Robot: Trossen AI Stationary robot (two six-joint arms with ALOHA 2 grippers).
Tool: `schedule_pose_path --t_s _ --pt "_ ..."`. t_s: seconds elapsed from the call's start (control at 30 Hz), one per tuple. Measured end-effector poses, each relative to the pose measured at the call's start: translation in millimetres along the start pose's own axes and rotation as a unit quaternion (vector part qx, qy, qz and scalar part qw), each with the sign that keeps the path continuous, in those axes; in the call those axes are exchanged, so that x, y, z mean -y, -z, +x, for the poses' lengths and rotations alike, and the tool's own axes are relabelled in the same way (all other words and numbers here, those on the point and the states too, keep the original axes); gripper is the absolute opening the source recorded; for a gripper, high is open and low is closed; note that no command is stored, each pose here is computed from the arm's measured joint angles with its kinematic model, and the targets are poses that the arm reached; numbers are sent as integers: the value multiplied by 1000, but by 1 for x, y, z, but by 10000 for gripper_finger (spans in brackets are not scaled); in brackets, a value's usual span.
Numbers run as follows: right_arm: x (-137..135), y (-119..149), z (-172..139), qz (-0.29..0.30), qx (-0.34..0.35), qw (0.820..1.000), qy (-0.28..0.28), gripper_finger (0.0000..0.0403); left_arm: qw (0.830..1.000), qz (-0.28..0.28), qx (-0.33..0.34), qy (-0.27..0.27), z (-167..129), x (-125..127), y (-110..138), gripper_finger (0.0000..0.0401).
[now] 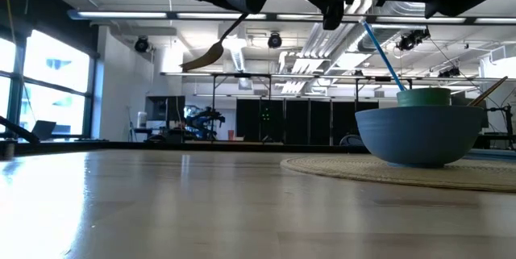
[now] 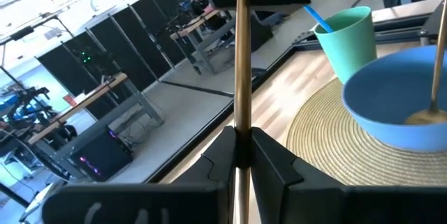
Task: Pick & Place Utensil
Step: Put the gold fork into the violet bowl
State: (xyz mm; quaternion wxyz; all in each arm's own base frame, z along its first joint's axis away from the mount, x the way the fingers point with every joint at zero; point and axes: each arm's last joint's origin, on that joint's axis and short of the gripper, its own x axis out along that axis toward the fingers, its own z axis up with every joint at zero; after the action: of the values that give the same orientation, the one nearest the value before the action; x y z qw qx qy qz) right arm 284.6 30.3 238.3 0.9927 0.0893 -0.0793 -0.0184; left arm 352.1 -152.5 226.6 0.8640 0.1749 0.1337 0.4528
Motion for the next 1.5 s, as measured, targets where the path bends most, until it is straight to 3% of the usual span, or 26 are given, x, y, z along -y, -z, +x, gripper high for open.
schedule_pose_path --t_s 0.6,0.83,1.0,1.13,1.27,1.5 --pt "0 3 0 11 -13 1000 0 14 1000 1 -2 11 0 1 0 28" --pt "0 5 0 20 -25 999 0 17 1000 -8 -4 26 0 2 0 37" --pt "2 3 -3 13 -68 998 15 9 998 -24 -3 64 -9 -1 -6 81" --pt "4 -23 -6 -2 -128 991 45 10 997 -23 6 75 -24 -5 -11 127" --pt "7 -51 -9 -32 -235 969 74 8 997 -26 21 68 -42 -15 -18 161" --pt "8 -121 -13 -52 -371 923 93 13 997 -29 28 69 -53 -27 -26 170"
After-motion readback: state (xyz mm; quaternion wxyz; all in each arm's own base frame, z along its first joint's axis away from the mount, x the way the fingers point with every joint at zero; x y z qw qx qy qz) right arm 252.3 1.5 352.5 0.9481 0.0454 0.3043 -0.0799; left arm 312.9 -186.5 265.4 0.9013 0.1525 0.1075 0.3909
